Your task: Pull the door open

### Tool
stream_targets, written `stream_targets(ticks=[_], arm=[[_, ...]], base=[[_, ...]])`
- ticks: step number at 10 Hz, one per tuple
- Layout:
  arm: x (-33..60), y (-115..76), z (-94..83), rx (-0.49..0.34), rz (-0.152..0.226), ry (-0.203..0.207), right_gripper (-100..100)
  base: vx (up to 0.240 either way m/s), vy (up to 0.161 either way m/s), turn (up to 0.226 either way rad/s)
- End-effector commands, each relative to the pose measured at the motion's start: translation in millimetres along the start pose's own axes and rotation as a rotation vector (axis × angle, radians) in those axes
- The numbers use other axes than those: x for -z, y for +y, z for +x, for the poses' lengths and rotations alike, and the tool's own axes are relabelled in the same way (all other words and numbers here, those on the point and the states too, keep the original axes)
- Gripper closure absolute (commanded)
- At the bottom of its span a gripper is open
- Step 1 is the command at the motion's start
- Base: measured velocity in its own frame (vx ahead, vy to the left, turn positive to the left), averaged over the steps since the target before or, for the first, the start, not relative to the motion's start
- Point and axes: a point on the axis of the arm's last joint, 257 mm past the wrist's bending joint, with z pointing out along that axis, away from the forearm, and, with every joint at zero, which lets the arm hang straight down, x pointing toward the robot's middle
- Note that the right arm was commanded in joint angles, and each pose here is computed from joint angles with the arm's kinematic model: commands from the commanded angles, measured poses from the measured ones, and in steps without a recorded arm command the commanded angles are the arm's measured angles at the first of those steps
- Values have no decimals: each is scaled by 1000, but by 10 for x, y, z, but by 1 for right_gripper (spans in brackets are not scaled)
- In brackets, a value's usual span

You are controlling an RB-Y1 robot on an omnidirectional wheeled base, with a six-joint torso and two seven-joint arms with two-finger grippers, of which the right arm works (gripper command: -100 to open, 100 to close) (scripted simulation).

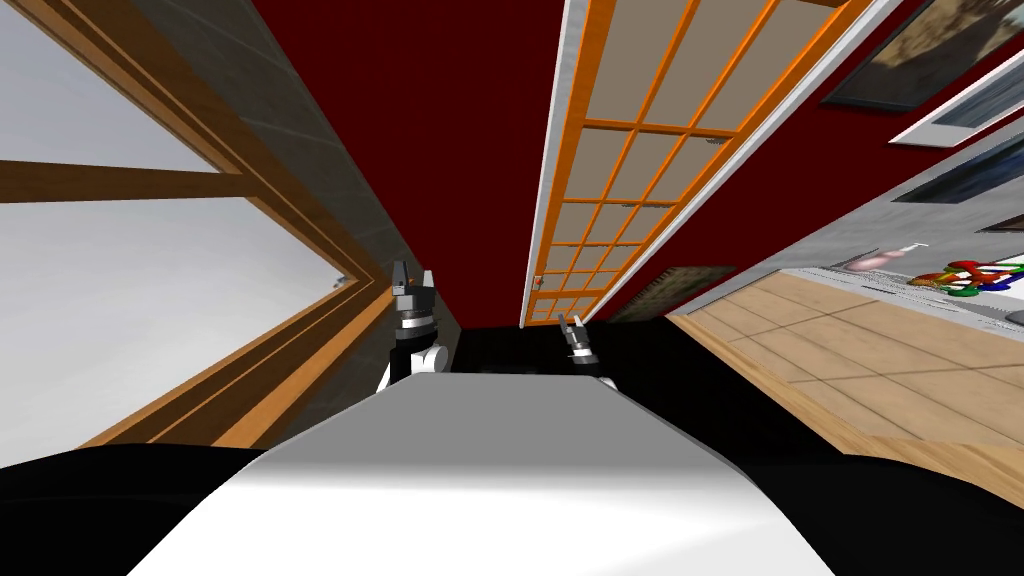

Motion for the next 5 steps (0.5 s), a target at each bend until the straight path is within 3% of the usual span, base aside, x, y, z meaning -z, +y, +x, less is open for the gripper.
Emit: stream_targets(ticks=[1, 5], arm=[[66, -41, 126, 45, 4, 23, -100], [198, -104, 354, 115, 9, 66, -100]], base=[[158, 68, -12], [127, 51, -11]])
